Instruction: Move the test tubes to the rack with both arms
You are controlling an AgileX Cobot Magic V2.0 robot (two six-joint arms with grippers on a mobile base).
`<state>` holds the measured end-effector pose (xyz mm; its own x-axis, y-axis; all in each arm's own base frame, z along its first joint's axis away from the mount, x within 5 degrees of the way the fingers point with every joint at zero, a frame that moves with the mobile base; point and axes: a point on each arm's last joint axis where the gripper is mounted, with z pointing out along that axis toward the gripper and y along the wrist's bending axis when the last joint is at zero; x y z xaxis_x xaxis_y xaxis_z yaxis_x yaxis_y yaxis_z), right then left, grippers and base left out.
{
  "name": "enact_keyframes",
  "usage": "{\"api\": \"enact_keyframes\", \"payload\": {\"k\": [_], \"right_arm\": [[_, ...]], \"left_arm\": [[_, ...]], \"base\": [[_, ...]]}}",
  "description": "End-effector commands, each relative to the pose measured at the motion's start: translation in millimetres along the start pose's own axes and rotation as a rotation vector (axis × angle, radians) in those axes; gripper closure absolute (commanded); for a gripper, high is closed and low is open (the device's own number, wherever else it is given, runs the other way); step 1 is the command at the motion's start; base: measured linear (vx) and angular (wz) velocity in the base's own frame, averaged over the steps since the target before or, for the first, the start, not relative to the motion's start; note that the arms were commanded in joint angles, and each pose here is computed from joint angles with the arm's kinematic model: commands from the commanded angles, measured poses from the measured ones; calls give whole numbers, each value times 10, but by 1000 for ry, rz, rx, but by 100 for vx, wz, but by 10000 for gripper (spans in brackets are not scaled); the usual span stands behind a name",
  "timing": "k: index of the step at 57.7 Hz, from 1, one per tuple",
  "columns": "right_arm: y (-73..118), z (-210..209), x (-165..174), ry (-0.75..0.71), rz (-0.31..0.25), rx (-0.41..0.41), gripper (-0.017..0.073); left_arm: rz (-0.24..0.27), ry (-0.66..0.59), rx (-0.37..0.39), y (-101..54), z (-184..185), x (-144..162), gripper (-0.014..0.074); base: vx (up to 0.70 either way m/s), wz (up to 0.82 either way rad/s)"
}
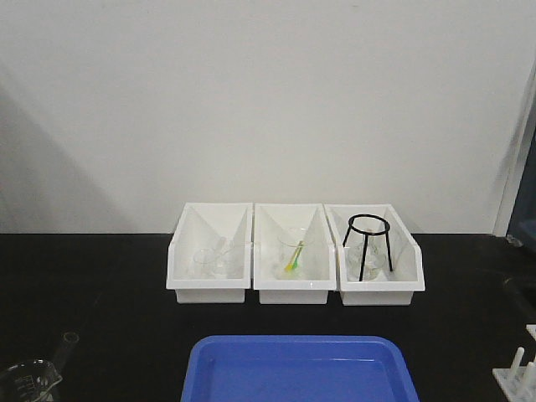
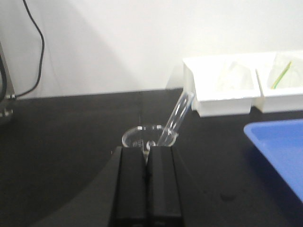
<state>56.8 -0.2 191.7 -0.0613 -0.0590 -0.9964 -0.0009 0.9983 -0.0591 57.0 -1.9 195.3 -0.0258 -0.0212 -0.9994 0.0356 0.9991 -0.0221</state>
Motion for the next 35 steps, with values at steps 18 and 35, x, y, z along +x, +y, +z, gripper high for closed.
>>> {"api": "enact_keyframes", "payload": {"k": [18,35], "right_arm": [[-17,-74,-364,-359,-5,19,564],[-88,-235,-1526,-457,-25,31,564]], "left_arm": [[11,-507,19,-21,-155,-551,611],[116,-388,-12,-38,-241,-1651,611]], "base": [[0,0],[0,0]]}}
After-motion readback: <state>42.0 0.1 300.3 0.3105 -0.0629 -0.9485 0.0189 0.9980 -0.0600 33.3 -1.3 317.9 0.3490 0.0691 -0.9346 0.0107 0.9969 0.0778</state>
